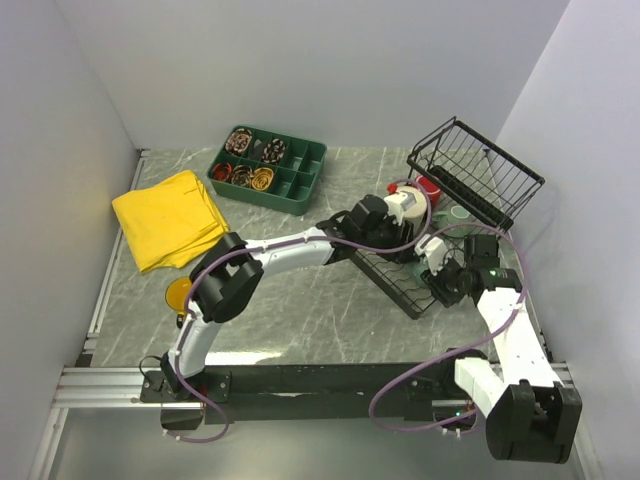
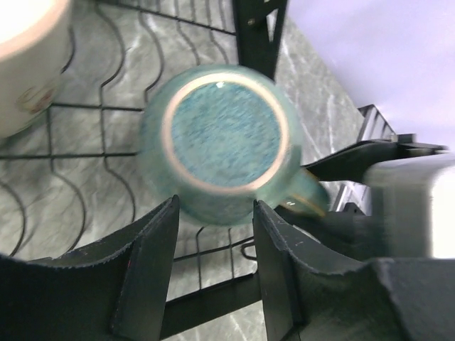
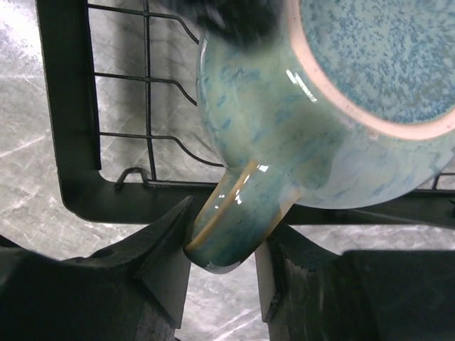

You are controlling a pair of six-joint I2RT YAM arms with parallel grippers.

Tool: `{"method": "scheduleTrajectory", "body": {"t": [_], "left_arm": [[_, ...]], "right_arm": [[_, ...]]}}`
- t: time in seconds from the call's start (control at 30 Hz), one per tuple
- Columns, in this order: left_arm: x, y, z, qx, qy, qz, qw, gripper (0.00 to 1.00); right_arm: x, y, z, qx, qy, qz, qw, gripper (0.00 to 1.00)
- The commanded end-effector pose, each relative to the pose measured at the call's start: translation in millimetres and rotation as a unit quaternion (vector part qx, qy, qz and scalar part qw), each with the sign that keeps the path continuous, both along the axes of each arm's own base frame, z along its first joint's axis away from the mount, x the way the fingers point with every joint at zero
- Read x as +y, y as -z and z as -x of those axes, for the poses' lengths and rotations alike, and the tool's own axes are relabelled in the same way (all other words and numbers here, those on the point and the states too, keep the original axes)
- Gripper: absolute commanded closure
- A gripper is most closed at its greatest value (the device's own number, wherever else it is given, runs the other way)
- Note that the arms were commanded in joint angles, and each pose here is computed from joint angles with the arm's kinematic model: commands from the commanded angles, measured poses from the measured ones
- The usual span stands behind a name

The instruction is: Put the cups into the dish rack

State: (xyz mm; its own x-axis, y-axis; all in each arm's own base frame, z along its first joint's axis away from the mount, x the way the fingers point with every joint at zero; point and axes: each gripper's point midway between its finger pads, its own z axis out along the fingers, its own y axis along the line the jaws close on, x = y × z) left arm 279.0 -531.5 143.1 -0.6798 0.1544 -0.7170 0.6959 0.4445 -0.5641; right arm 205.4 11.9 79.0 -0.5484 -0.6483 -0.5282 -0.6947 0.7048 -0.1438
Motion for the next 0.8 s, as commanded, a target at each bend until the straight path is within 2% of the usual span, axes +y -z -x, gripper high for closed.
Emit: {"method": "scheduleTrajectory", "body": {"t": [0.0,0.17,0.3,0.4,0.43,0.47,0.5,0.63,0.7,0.77], "left_arm": [[-19,-23,3,-0.022,0.026,0.032,0.999,0.48],[-29,-22,5,-0.019,0.035,0.032,0.999,0.48],[-30,-19,4,-0.02,0.033,0.028,0.999,0.48],[-23,-26,-4,-0.033,0.004,0.022,0.999,0.48],[-17,-42,-14,-0.051,-0.024,0.028,0.998,0.47],[-10,-40,-16,-0.054,-0.04,0.022,0.998,0.43],[-4,-64,-19,-0.07,-0.055,0.039,0.995,0.42],[26,-94,-31,-0.112,-0.119,0.04,0.986,0.33],[43,-119,-32,-0.132,-0.146,0.046,0.979,0.31],[68,-117,-40,-0.151,-0.193,0.026,0.969,0.23]], "right_arm": [[-1,5,7,0.025,0.007,-0.008,1.0,0.52],[-2,1,4,0.028,0.017,-0.017,0.999,0.4],[1,-6,4,0.033,0.012,-0.03,0.999,0.38],[6,-23,2,0.017,0.014,-0.053,0.998,0.36],[8,-30,2,0.011,0.015,-0.061,0.998,0.35],[8,-37,0,0.001,0.018,-0.064,0.998,0.34],[8,-51,-3,-0.017,0.021,-0.067,0.997,0.33],[17,-87,-8,-0.056,0.015,-0.091,0.994,0.31],[23,-99,-5,-0.056,0.007,-0.106,0.993,0.31],[37,-105,-1,-0.049,-0.024,-0.137,0.989,0.31]]}}
